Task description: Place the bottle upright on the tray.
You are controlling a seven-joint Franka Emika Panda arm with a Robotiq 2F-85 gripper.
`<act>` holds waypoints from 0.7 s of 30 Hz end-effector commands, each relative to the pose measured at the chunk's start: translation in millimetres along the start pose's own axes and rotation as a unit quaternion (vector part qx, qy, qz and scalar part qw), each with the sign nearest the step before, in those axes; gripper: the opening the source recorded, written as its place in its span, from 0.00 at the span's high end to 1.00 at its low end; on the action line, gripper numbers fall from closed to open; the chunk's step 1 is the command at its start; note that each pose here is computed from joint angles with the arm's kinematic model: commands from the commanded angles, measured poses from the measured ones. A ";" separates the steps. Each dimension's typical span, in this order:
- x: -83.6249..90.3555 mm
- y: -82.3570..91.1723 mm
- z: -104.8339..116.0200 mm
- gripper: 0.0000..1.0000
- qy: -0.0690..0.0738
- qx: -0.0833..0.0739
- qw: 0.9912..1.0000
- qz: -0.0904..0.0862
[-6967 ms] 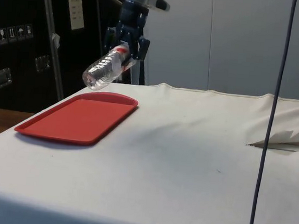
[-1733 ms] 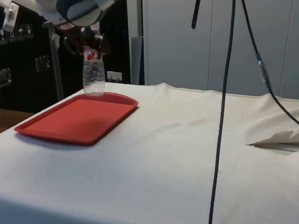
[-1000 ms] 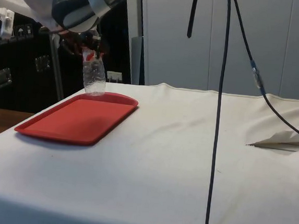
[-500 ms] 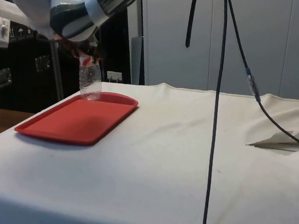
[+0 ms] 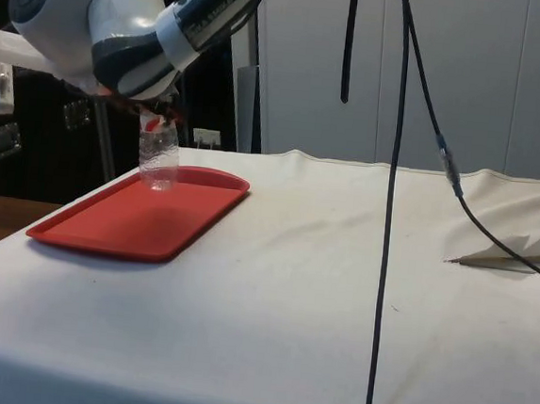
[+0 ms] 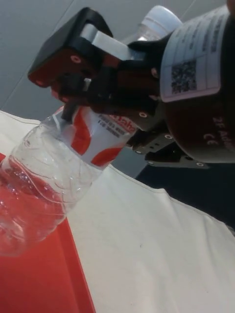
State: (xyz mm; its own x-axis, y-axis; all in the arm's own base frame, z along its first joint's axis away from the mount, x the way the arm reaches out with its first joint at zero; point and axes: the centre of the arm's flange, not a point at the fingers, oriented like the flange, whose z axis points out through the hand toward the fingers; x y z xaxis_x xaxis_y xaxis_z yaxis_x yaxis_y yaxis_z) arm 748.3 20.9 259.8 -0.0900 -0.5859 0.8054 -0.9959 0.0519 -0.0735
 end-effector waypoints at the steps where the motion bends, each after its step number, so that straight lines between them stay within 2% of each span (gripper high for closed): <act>1: -4.4 0.1 -0.8 0.86 0.004 0.002 1.000 0.007; 2: -2.0 0.4 -0.3 0.86 0.001 0.001 1.000 0.002; 3: -5.9 0.4 -0.5 0.86 0.006 0.002 1.000 0.009; 6: -13.9 1.9 0.4 0.86 0.015 0.005 1.000 0.012; 19: -36.6 6.4 5.4 0.86 0.038 0.013 0.999 0.011; 21: -36.8 6.9 5.8 0.86 0.038 0.015 0.999 0.008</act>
State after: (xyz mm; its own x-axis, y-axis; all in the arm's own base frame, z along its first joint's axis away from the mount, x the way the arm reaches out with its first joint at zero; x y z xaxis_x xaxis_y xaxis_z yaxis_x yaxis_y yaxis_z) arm 744.5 39.1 224.3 -0.1065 -0.5175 0.8490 -0.9940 0.0345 -0.1037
